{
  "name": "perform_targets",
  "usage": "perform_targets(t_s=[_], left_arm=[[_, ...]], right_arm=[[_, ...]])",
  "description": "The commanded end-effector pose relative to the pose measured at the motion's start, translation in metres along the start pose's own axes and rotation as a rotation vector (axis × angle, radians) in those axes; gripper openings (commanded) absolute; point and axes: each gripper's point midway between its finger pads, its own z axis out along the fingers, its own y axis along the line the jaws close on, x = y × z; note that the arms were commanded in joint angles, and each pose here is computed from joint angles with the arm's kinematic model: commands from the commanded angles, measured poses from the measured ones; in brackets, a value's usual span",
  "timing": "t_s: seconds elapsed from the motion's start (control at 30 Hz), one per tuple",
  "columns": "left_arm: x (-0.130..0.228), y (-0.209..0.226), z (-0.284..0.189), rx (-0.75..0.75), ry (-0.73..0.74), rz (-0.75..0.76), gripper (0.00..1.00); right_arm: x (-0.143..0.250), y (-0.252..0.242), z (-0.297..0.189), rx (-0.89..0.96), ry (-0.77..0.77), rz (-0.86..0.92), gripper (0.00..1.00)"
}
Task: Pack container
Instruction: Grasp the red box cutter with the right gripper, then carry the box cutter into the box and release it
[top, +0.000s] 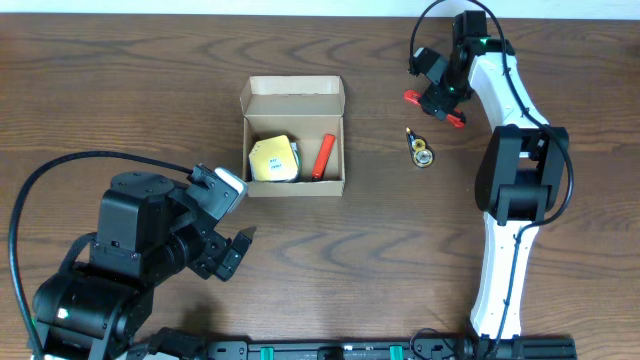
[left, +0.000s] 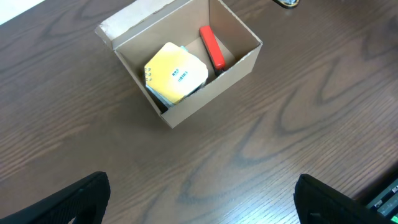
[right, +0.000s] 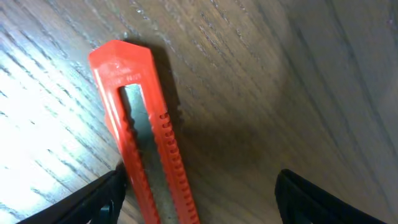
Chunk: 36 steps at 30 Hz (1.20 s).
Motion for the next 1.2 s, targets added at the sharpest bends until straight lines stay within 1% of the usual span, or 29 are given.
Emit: perform_targets(t_s=[0.0, 0.13, 0.23, 0.27, 0.33, 0.43, 0.47, 0.53, 0.63, 0.83, 0.87, 1.0, 1.17], left_arm=[[-0.003, 0.001, -0.004, -0.009, -0.012, 0.011, 0.95], [-0.003, 0.001, -0.004, -0.009, -0.012, 0.011, 0.95], [-0.003, 0.001, -0.004, -0.009, -0.012, 0.011, 0.95], [-0.003, 0.001, -0.004, -0.009, -0.012, 0.011, 0.95], [-0.003, 0.001, -0.004, -0.009, -0.012, 0.011, 0.95], [-0.003, 0.001, -0.004, -0.009, -0.012, 0.011, 0.95], [-0.003, 0.001, -0.004, -0.009, -0.012, 0.011, 0.95], [-0.003, 0.001, -0.004, -0.009, -0.012, 0.011, 0.95], [-0.003, 0.001, -0.004, -0.009, -0.012, 0.011, 0.95], [-0.003, 0.001, -0.004, -0.009, -0.012, 0.011, 0.95], [-0.003, 0.001, -0.004, -0.009, -0.012, 0.011, 0.95], [-0.003, 0.001, -0.004, -0.009, -0.012, 0.011, 0.95], [-0.004, 0.001, -0.004, -0.009, -0.012, 0.011, 0.95]], right_arm=[[0.013, 0.033, 0.029, -0.094, 0.054, -0.001, 0.80], [0.020, 0.040, 0.034, -0.114, 0.069, 0.001, 0.75], [0.020, 0.041, 0.034, -0.118, 0.072, 0.013, 0.64], [0.020, 0.041, 0.034, -0.116, 0.073, 0.017, 0.57], [0.020, 0.041, 0.034, -0.116, 0.073, 0.031, 0.47], [0.020, 0.041, 0.034, -0.115, 0.074, 0.056, 0.39], [0.020, 0.041, 0.034, -0.115, 0.074, 0.057, 0.34], [0.020, 0.040, 0.034, -0.111, 0.072, 0.069, 0.32], [0.016, 0.036, 0.035, -0.094, 0.060, 0.117, 0.31], [0.007, 0.026, 0.029, -0.061, 0.033, 0.237, 0.23], [0.004, 0.023, 0.026, -0.054, 0.027, 0.264, 0.21], [-0.012, 0.011, 0.002, -0.016, -0.022, 0.339, 0.17], [-0.049, 0.013, -0.047, -0.026, -0.137, 0.311, 0.15]])
